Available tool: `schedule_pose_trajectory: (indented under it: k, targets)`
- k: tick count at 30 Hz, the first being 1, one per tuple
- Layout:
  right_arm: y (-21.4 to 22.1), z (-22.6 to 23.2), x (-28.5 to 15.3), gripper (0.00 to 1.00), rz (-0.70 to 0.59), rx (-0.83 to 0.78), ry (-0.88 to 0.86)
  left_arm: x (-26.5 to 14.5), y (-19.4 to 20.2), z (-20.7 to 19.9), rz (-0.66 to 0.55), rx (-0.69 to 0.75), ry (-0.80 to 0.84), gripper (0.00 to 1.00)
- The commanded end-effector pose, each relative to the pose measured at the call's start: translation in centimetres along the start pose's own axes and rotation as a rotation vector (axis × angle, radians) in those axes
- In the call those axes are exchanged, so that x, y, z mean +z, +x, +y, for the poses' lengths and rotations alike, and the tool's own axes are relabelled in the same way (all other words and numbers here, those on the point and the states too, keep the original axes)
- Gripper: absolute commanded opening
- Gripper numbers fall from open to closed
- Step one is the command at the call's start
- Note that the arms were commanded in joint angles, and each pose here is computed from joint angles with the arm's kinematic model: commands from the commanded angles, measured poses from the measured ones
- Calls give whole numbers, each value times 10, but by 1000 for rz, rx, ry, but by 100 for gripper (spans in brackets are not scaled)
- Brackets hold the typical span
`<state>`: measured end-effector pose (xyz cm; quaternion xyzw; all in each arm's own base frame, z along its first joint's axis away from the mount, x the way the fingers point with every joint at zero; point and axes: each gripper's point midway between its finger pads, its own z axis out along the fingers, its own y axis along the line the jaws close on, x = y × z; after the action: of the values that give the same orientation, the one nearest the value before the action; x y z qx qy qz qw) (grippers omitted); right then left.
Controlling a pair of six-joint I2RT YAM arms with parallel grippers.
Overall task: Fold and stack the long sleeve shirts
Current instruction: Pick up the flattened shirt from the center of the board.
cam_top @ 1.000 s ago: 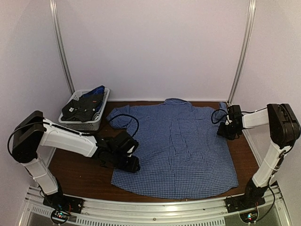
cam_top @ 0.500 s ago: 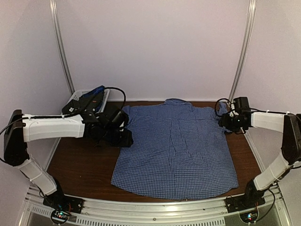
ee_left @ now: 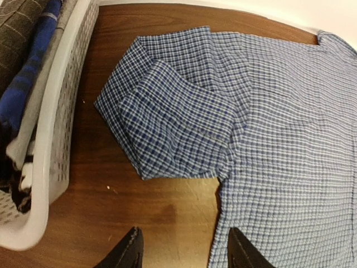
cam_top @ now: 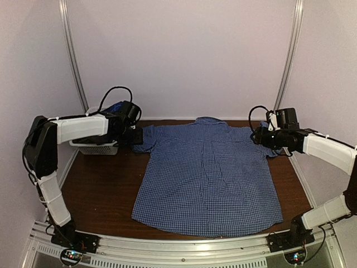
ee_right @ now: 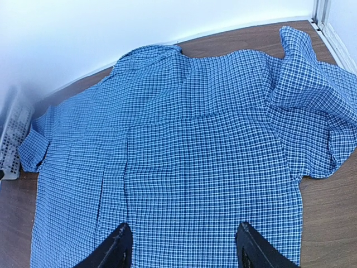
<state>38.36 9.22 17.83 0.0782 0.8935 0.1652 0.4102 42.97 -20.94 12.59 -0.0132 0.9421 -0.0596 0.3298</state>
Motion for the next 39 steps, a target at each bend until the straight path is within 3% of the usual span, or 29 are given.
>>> schedule_pose_trajectory:
  k: [1, 11, 26, 30, 36, 39]
  targets:
    - [-5, 19, -16, 65, -18, -14, -45, 31, -37, 0, -49, 19, -4, 53]
    - [11, 36, -29, 66, -14, -14, -98, 81, -66, 37, -46, -26, -124, 54]
    - [24, 44, -32, 66, 1, -9, -126, 123, -54, 46, 22, -10, -154, 53]
    - [26, 45, -32, 66, 5, -8, -128, 124, -55, 44, 24, -16, -141, 45]
    - [27, 48, -33, 67, 4, -10, -135, 104, -70, 26, -9, -19, -60, 12]
    - [27, 51, -32, 66, 3, -13, -139, 85, -81, 9, -45, 7, -11, 3]
